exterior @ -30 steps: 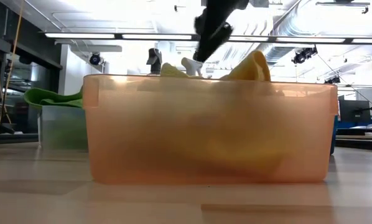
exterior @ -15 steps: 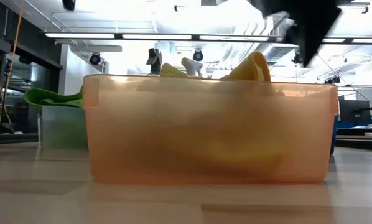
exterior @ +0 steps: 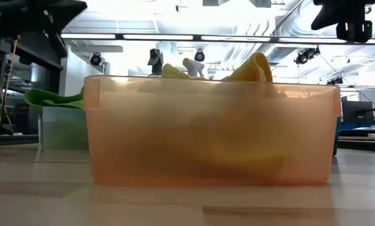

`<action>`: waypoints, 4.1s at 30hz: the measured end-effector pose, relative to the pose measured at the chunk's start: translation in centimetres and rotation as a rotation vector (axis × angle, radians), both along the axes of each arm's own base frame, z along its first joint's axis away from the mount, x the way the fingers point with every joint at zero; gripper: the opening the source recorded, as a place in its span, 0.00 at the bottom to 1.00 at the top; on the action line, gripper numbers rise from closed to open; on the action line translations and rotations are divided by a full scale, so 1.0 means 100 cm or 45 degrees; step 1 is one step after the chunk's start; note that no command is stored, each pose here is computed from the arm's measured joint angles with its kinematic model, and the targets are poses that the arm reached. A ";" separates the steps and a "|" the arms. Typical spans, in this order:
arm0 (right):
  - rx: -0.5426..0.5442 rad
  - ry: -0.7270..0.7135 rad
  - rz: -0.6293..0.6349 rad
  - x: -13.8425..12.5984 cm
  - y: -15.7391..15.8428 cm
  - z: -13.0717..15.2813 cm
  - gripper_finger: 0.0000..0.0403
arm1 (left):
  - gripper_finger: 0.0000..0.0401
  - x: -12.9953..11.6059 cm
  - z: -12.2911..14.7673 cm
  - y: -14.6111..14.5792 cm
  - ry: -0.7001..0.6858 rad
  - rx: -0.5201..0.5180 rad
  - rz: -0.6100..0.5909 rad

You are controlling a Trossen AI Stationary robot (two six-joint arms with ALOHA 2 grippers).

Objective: Sort microfiber towel by color & place in baskets
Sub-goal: Return to Home Position

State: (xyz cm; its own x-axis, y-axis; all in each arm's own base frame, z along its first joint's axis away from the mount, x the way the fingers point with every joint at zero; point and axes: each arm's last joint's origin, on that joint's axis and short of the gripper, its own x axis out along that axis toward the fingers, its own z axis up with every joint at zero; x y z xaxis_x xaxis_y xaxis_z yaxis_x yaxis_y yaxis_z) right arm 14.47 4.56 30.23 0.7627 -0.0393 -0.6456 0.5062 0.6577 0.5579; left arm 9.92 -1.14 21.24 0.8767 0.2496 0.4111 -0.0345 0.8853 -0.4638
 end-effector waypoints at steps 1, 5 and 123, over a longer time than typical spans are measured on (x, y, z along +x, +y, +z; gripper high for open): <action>-0.002 -0.014 -0.009 -0.002 -0.001 0.000 0.00 | 0.00 0.000 -0.001 0.001 0.021 -0.003 -0.002; -0.043 -0.014 0.013 -0.004 -0.001 -0.005 0.00 | 0.00 -0.001 -0.005 0.002 0.070 -0.013 -0.007; -0.140 -0.584 0.199 -0.032 -0.055 -0.157 0.00 | 0.00 -0.001 -0.008 0.005 0.116 -0.025 0.057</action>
State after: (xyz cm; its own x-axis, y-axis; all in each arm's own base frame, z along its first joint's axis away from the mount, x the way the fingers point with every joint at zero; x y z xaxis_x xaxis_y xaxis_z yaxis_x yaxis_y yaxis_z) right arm 11.25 -0.92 14.56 0.9695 0.0494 -0.2402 0.1150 0.7735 0.6233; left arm 9.85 -0.68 20.39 0.8981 0.2966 0.3246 -0.1168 0.8727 -0.4741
